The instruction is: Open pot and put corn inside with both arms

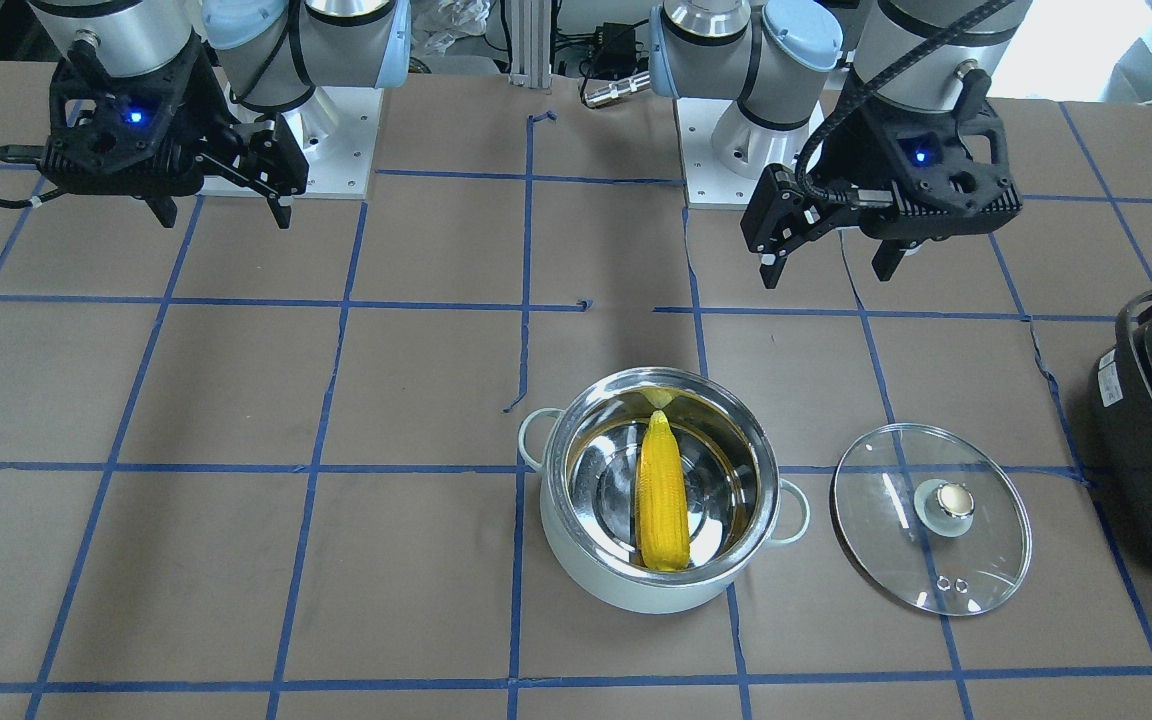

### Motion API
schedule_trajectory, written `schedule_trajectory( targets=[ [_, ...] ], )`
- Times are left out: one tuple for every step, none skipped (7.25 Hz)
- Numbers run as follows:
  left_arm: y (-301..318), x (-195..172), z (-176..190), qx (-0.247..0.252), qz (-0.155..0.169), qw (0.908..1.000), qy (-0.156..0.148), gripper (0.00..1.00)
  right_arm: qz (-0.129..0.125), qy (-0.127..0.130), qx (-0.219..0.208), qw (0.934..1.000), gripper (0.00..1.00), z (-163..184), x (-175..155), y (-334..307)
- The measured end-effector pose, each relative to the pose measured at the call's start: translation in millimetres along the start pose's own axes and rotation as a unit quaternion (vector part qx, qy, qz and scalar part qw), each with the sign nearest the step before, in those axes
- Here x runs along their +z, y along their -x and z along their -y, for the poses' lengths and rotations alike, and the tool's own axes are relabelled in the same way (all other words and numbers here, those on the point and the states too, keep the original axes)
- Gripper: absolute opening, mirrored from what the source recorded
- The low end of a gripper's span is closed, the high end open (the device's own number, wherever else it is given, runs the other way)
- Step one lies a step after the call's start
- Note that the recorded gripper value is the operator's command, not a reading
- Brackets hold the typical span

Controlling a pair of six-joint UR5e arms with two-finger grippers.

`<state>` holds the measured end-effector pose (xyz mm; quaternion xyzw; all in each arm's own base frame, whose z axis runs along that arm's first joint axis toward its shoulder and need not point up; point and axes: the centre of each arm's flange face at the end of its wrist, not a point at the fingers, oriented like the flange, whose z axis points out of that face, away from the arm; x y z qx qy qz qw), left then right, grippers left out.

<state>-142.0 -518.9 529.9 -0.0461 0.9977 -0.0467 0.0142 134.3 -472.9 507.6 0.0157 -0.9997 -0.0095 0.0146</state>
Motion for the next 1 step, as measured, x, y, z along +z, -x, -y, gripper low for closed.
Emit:
schedule_trajectory(
  targets=[
    [0.1, -0.7, -0.6, 0.000, 0.000, 1.0000, 0.000, 1.00, 0.000, -0.002, 0.001, 1.0000, 1.00, 0.4, -1.1, -1.0]
  ],
)
